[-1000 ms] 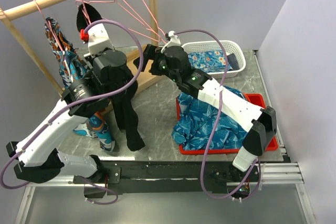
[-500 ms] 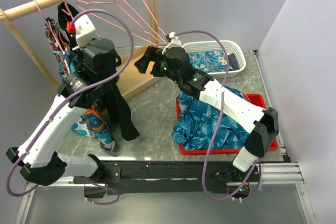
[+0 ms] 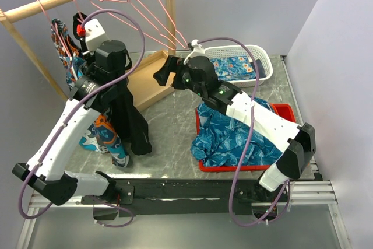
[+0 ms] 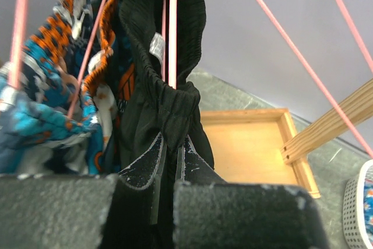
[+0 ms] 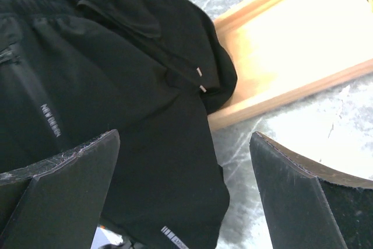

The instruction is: Place the shorts on the hanger

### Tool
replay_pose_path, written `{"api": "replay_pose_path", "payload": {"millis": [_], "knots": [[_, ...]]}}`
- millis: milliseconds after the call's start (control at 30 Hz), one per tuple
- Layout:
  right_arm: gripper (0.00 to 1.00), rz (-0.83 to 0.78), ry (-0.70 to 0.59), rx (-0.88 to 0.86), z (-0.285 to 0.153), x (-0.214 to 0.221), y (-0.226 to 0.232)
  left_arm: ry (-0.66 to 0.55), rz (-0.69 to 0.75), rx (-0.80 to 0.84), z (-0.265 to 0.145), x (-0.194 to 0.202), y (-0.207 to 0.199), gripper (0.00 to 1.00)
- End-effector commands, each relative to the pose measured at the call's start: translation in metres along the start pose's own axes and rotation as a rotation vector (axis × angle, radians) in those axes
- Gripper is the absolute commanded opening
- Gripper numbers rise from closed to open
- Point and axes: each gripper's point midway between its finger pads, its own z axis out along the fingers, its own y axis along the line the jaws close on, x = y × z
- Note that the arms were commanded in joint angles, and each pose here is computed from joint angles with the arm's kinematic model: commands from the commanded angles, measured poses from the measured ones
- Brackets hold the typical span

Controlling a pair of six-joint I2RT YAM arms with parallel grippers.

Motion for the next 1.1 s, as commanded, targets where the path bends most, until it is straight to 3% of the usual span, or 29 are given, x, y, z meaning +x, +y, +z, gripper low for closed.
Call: {"api": "replay_pose_path", "payload": {"millis": [0, 100, 167, 233, 467, 833, 1067], "knots": [[1.00, -0.003, -0.051, -0.051, -0.020, -0.018, 0.011, -0.020, -0.108, 0.048, 0.001, -0.009, -0.005, 0.01], [1.00, -0.003, -0.045, -0.051, -0.022, -0.016, 0.009, -0.014, -0.112, 0.052, 0.002, -0.007, -0.005, 0.05], [1.00, -0.003, -0.045, -0.055, -0.026, -0.015, 0.009, -0.010, -0.117, 0.064, 0.000, -0.008, -0.006, 0.19], [1.00, -0.004, -0.045, -0.059, -0.028, -0.015, 0.009, -0.008, -0.124, 0.075, -0.002, -0.010, -0.006, 0.23], [1.00, -0.003, -0.047, -0.091, -0.041, -0.019, 0.015, 0.021, -0.112, 0.121, -0.011, -0.011, -0.005, 0.97], [1.00, 0.003, -0.071, -0.091, -0.072, -0.016, 0.005, 0.062, -0.151, 0.273, -0.050, -0.035, -0.006, 0.97], [1.00, 0.033, -0.133, 0.037, -0.107, -0.023, -0.027, 0.038, -0.095, 0.399, -0.106, -0.045, -0.067, 0.96]]}}
